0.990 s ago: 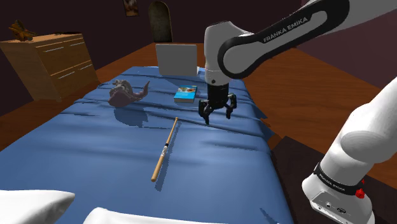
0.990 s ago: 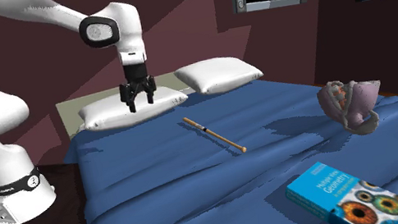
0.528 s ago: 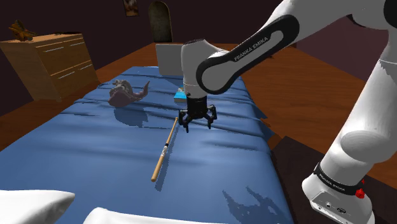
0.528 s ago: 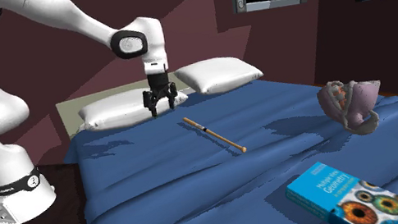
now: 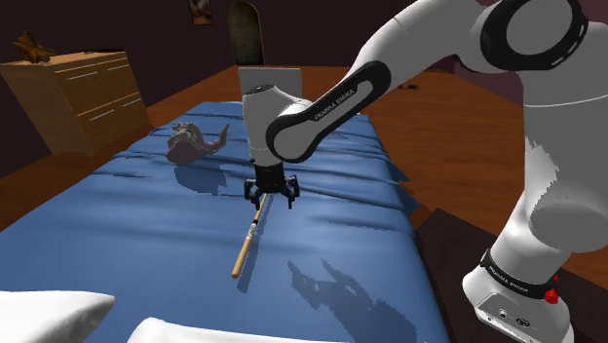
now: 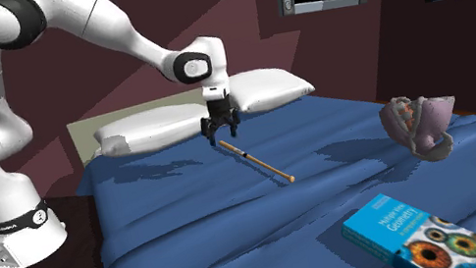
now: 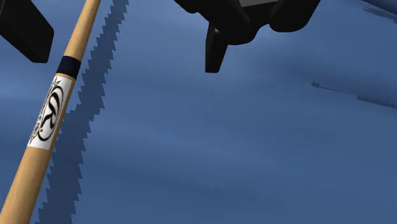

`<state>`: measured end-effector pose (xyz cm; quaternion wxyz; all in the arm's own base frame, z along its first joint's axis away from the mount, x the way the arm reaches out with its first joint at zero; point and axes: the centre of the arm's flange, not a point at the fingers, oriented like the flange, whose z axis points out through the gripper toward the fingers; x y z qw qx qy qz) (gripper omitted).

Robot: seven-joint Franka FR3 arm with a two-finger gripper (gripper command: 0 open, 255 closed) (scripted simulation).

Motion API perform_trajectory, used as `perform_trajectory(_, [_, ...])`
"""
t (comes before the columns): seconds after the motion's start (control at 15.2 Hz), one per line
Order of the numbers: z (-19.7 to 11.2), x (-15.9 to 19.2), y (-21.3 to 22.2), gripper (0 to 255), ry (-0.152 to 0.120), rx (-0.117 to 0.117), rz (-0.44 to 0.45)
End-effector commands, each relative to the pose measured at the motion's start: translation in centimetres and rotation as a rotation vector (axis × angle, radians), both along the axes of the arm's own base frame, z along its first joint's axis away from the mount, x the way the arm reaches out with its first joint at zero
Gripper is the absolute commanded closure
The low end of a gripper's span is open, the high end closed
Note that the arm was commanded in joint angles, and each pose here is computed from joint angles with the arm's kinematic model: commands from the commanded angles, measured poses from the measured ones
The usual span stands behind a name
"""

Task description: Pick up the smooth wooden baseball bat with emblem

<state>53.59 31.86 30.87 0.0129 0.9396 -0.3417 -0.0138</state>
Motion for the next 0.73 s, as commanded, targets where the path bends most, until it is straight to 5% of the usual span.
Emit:
perform_trajectory(0.0, [-1.4,2.0,1.3,0,-0.006,-0.004,-0.046])
perform_trajectory(0.26, [-4.1,6.1,3.1,0,-0.018,-0.01,-0.133])
perform_trajectory(0.66, [-7.0,6.5,3.3,0,-0.019,-0.011,-0.141])
